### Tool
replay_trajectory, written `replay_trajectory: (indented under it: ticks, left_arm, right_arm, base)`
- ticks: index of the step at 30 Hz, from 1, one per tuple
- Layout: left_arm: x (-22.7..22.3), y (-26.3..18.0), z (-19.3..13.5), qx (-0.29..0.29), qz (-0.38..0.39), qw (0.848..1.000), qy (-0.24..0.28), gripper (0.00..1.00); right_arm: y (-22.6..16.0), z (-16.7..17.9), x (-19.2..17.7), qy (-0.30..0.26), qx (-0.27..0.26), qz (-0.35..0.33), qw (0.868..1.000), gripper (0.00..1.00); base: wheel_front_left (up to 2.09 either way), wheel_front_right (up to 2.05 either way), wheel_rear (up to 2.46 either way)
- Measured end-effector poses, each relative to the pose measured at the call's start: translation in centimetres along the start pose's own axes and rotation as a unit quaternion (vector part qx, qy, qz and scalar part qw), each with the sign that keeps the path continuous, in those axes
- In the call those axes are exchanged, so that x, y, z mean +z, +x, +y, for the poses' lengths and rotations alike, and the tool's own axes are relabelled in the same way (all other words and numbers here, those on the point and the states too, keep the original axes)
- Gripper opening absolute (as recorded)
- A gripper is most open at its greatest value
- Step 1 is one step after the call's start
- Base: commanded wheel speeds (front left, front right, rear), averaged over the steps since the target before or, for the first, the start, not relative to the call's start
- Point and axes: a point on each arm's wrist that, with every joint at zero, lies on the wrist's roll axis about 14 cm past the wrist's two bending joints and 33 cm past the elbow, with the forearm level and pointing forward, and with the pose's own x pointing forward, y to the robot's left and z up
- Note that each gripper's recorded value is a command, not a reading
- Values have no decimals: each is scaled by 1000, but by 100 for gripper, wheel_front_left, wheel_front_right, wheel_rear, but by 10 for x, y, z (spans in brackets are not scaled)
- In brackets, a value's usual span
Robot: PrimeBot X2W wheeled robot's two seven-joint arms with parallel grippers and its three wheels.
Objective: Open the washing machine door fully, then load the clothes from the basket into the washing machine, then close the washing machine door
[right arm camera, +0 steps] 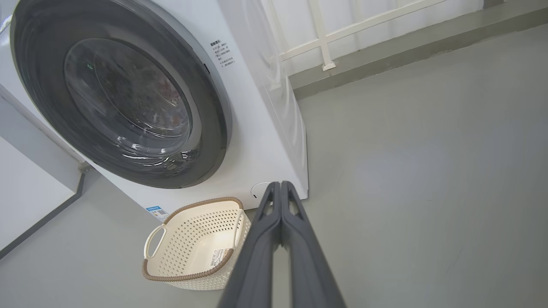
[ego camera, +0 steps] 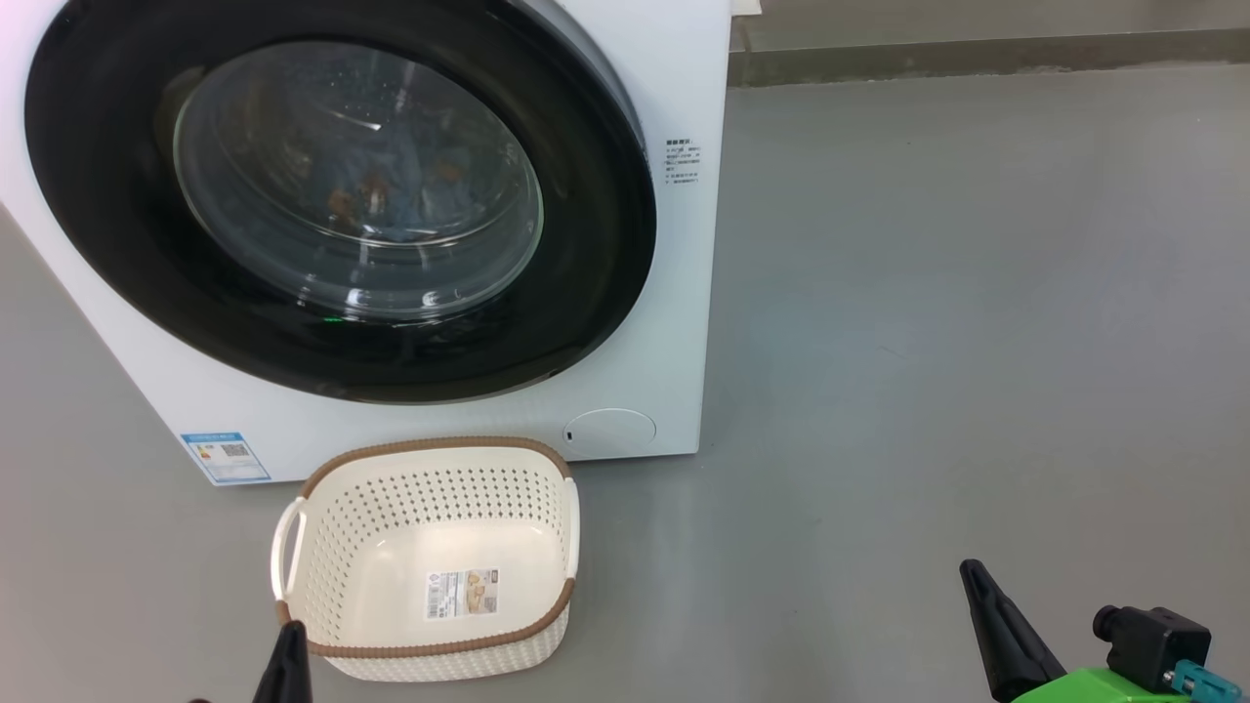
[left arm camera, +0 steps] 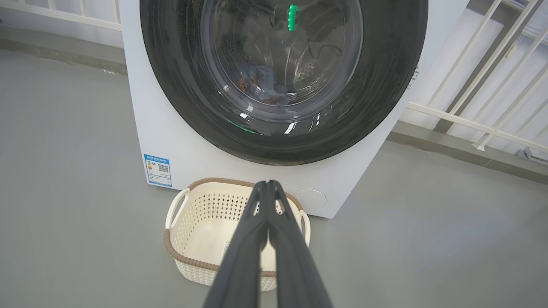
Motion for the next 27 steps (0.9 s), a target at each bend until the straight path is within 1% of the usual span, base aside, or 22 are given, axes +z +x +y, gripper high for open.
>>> replay_trajectory:
  ticks: [15, 27]
  left_arm:
    - [-1, 7, 5, 10, 13, 996, -83, 0]
    - [0, 13, 7, 13, 18, 988, -154, 0]
  right_arm:
    - [4, -5, 1, 79, -9, -2, 997, 0]
    - [7, -10, 3, 151, -16, -7, 988, 0]
  base:
    - [0, 0, 0]
    - [0, 0, 0]
